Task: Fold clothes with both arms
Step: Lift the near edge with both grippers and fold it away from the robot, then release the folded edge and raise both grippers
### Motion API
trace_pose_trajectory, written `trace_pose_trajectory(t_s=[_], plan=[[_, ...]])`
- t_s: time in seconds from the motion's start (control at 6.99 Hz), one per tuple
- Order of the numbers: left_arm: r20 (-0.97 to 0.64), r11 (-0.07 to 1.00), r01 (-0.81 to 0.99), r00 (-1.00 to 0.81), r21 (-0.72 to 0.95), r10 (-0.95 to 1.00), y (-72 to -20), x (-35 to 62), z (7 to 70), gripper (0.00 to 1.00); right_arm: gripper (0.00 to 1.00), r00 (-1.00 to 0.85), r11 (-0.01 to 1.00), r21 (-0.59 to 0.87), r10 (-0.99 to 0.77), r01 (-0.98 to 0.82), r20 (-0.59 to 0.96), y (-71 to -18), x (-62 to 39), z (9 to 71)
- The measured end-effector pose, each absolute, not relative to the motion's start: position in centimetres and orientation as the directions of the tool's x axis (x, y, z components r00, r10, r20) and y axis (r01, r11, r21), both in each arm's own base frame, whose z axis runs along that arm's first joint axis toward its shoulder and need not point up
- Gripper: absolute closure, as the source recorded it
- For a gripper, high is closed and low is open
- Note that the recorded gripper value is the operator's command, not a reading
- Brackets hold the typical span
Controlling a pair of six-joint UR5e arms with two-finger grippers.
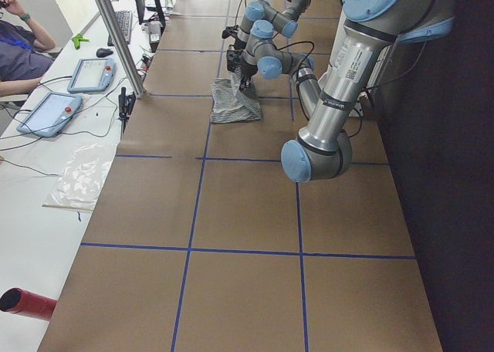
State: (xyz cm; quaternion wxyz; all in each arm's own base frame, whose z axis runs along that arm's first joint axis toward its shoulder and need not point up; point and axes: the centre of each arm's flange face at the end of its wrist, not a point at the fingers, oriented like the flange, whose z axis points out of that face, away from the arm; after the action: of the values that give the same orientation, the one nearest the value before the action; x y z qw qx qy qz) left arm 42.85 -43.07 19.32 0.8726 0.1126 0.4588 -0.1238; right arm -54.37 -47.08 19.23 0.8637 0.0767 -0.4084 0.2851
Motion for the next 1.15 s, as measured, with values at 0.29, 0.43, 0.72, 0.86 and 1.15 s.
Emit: trace_pose_trajectory(t_s=[0.29, 0.43, 0.72, 0.86, 1.15], plan=[[-0.819, 0.935, 0.338, 0.563, 0.107, -0.11, -47.8, 45.2, 21.6, 1.0, 1.0, 0.505, 0.816, -0.093, 0.438, -0.571, 0.744, -51.0, -57.3, 21.1], [-0.819, 0.933, 0.341, 0.564, 0.115, -0.106, -49.5, 46.7, 23.4, 1.0, 1.0, 0.513, 0.816, -0.086, 0.438, -0.572, 0.738, -51.9, -58.0, 22.0], [-0.808, 0.934, 0.336, 0.581, 0.124, -0.102, -51.2, 48.5, 26.3, 1.0, 0.96, 0.53, 0.818, -0.079, 0.439, -0.57, 0.725, -52.6, -58.6, 23.3], [-0.799, 0.936, 0.327, 0.594, 0.133, -0.094, -51.5, 48.9, 27.1, 0.01, 0.01, 0.534, 0.819, -0.076, 0.438, -0.569, 0.723, -52.6, -58.6, 23.4], [-0.781, 0.939, 0.27, 0.624, 0.211, -0.004, -51.9, 48.7, 27.5, 0.0, 0.0, 0.562, 0.839, -0.033, 0.392, -0.543, 0.728, -52.9, -58.3, 23.3]])
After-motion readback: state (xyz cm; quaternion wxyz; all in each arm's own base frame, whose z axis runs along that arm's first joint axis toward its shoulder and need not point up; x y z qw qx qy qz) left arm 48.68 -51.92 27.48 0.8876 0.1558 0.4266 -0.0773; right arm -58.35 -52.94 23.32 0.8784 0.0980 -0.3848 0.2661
